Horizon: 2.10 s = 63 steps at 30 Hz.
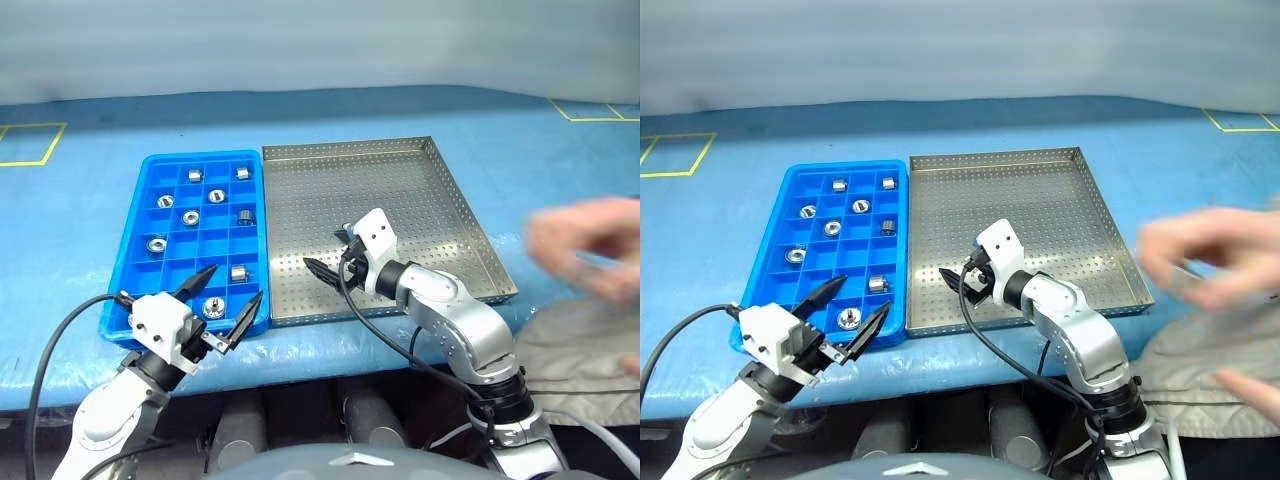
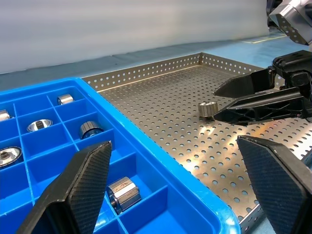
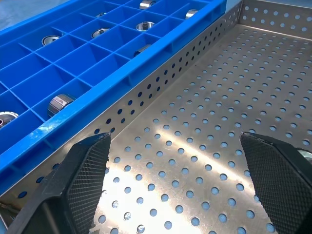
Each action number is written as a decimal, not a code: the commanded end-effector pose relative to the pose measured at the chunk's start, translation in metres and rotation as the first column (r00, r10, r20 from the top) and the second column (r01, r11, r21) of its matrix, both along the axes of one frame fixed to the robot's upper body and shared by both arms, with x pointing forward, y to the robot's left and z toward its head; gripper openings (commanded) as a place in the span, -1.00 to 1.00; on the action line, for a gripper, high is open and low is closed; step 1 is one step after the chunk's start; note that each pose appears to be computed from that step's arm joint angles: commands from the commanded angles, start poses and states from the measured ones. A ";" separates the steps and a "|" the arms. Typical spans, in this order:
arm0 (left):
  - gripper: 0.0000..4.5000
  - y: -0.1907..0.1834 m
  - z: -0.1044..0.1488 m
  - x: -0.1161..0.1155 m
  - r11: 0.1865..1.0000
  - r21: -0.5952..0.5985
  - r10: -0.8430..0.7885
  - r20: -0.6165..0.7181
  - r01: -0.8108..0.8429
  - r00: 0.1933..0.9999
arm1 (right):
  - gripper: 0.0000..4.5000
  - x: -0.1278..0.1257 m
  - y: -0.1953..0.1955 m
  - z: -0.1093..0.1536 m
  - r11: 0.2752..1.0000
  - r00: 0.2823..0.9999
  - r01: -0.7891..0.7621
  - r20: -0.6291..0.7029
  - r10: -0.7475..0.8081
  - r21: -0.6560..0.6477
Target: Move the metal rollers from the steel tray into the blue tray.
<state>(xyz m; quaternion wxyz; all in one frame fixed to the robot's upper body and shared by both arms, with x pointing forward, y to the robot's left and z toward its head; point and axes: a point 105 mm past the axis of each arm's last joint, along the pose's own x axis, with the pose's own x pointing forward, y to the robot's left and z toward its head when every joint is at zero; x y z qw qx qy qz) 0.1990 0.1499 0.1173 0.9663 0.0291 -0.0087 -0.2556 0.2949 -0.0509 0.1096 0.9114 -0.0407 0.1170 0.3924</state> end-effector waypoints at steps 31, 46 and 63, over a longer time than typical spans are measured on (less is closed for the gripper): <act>1.00 -0.004 0.004 0.002 1.000 -0.002 -0.012 0.033 0.012 0.999 | 0.99 0.060 -0.003 0.019 0.916 0.914 0.396 0.066 -0.400 0.066; 1.00 -0.003 0.001 0.000 1.000 0.000 0.009 0.020 -0.009 1.000 | 0.99 0.072 0.002 -0.026 0.792 0.789 0.611 -0.091 -0.608 0.003; 1.00 0.001 0.001 -0.002 0.999 -0.003 0.052 0.028 -0.052 0.998 | -0.25 0.063 0.028 0.006 0.873 0.875 0.484 -0.051 -0.481 0.059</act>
